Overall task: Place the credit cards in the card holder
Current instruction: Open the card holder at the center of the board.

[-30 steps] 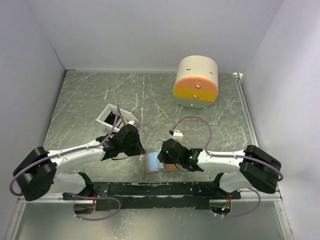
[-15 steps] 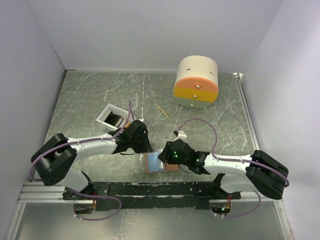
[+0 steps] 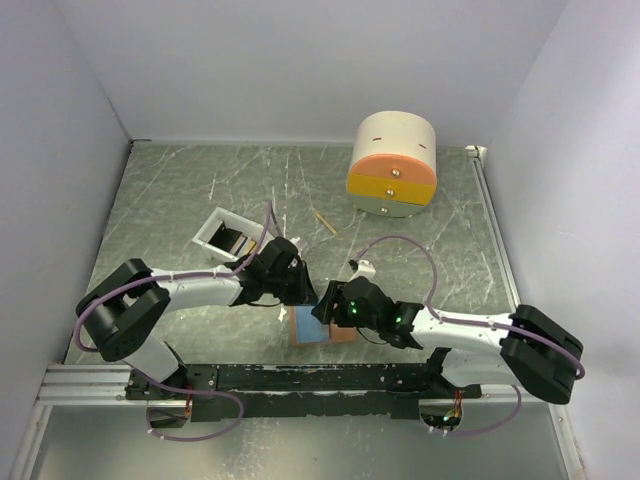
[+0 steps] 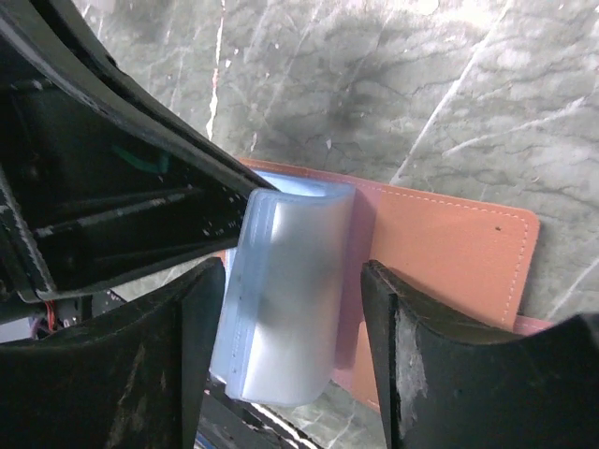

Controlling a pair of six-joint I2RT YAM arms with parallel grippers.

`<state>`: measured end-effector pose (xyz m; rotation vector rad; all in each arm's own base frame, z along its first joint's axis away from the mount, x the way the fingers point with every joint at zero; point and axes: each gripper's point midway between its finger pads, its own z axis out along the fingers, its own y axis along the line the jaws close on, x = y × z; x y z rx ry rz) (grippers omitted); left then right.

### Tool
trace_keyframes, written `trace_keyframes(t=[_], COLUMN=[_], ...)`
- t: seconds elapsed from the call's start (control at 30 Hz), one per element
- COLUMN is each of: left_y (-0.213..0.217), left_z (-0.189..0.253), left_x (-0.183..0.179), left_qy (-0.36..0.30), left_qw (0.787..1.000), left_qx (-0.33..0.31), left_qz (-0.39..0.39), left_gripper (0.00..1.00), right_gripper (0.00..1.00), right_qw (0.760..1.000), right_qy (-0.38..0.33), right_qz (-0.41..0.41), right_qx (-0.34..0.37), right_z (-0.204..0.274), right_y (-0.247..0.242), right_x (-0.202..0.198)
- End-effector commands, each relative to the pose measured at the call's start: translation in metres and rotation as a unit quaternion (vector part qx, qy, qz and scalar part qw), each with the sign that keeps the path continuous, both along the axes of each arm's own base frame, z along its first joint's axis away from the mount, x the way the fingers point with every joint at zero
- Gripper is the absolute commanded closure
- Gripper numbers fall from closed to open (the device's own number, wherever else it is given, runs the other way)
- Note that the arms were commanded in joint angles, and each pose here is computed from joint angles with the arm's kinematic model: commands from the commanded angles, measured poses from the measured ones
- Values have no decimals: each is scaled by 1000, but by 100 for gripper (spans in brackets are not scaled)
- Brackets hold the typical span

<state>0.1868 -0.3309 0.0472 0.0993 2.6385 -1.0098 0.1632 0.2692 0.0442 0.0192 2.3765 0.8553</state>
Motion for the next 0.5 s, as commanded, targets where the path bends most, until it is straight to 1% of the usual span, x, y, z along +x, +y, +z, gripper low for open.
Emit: trace_keyframes(t=[0.0,0.07,0.17,0.27,0.47], left_y=[-27,-32,-37,-43,-48], left_z=[17,16,15,19,9], left_x=[-13,-15,-16,-16,-11], left_qy=[10,15,21,14,15], left_qw=[994,992,991,990,992], left_qx=[-91,-107,-117,-122,-105], left_qz=[-51,-60,-66,-73,-73], left_gripper=[80,80,80,80,80], right_gripper=[37,36,35,40,50], right_qw=[999,998,997,996,998], right_qy=[-17,-20,-34,-34,-43], right_qz=[-30,-43,-38,-23,13], right_qx=[-27,-46,-64,-78,-34], right_z=[16,22,39,48,64], right_y=[-13,-22,-30,-34,-20], right_x=[11,12,13,9,-1])
